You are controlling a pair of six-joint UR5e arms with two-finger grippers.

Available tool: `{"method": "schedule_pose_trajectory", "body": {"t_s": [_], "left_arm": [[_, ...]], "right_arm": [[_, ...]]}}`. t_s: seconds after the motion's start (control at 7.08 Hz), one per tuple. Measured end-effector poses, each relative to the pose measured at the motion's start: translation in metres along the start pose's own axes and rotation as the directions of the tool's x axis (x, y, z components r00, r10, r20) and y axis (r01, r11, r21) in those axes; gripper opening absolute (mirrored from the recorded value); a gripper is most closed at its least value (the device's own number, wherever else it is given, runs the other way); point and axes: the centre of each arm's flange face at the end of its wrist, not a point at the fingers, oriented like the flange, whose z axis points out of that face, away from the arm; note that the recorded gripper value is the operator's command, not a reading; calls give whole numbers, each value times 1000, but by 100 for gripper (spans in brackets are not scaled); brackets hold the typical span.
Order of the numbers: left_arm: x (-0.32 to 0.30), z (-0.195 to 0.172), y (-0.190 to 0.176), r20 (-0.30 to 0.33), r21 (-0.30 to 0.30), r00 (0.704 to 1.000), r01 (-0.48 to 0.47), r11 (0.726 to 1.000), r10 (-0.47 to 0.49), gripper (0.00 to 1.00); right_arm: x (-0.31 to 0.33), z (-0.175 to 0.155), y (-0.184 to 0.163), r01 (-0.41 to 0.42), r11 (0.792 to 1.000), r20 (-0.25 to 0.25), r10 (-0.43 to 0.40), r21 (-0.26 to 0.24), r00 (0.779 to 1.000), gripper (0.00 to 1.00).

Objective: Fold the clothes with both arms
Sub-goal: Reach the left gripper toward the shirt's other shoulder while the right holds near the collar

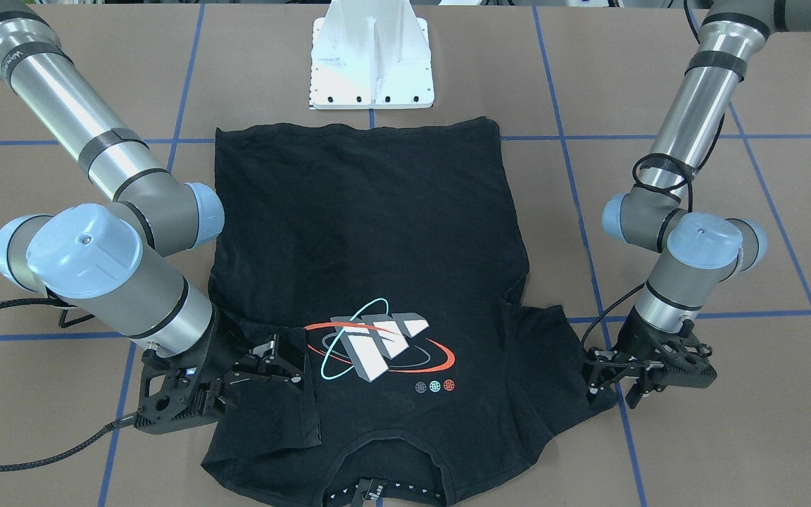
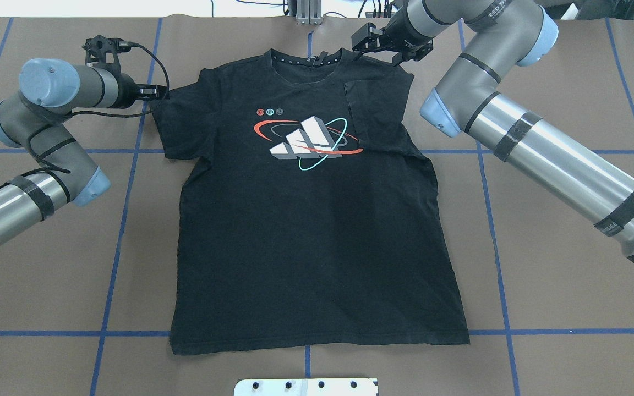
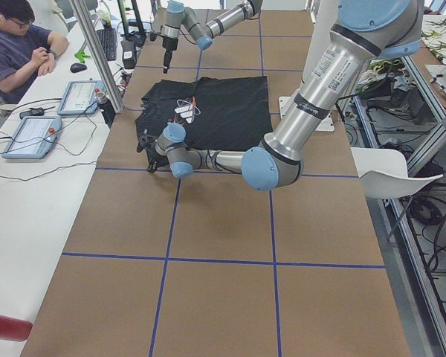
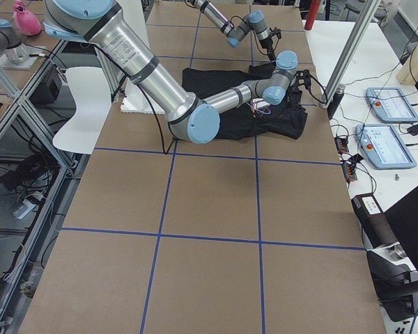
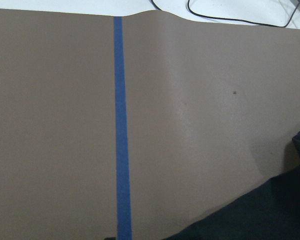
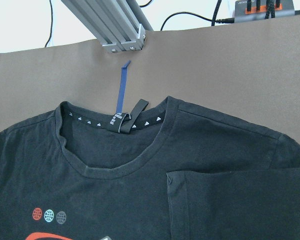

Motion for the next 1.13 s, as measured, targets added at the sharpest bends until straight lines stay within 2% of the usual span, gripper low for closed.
{"method": "schedule_pose_trajectory", "body": {"t_s": [0.42, 1.13], "left_arm": [[3, 2, 6, -3, -7, 1000, -4, 1000, 4, 60], [4, 0, 5, -9, -5, 1000, -7, 1000, 7, 60]], "right_arm": [[0, 1, 1, -8, 1000, 0, 8, -1, 1000, 100], [-2, 0, 1, -15, 1000, 2, 15, 0, 1000, 100]]}}
